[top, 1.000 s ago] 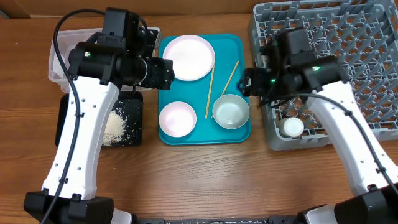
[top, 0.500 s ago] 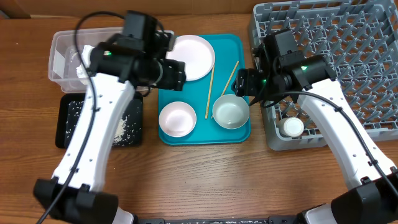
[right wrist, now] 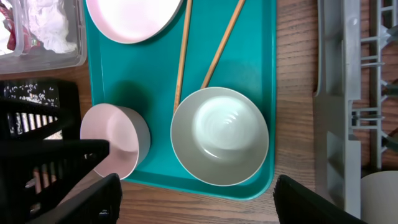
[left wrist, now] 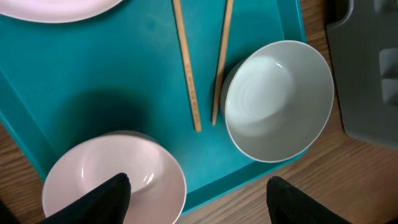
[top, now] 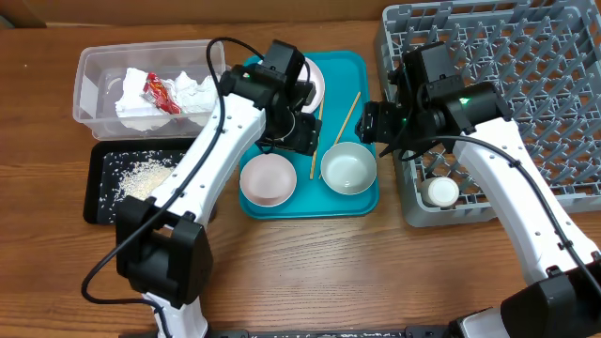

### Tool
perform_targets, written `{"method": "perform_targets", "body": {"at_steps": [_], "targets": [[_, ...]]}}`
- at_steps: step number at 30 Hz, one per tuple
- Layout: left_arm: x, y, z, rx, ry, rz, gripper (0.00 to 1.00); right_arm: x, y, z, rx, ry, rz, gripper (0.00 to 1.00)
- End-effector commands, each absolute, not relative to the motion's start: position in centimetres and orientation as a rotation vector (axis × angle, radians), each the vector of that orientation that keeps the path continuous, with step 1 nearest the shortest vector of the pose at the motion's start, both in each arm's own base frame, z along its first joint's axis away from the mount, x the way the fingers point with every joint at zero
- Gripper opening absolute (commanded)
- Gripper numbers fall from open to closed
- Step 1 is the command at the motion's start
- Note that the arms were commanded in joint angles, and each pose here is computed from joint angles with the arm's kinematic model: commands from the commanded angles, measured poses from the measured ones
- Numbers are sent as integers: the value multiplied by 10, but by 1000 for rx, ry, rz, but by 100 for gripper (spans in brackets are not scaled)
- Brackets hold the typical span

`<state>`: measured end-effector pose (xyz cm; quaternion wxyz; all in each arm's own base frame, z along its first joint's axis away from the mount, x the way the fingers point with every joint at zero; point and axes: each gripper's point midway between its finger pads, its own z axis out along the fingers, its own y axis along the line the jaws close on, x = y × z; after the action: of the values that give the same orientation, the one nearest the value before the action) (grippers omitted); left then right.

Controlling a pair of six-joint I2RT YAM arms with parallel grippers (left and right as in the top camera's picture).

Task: Sort waste into correct bins and load items into the dishwasher
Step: 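Move both grippers toward the bowls on the teal tray, then grasp the rim of the pale green bowl with the right gripper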

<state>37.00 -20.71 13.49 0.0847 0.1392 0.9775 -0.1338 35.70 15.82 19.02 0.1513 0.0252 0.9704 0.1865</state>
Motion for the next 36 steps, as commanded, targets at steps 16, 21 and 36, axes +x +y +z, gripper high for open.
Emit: {"method": "perform_targets", "body": {"at_steps": [16,21,36], "targets": [[366,-225,128,425,2909,-361,71,358,153,191,97,2786,501,80],[368,-223,123,385,2913,-337,72,358,153,191,97,2784,502,80],[377,-224,116,340,2883,-352,74,345,147,153,143,2870,460,79]]}}
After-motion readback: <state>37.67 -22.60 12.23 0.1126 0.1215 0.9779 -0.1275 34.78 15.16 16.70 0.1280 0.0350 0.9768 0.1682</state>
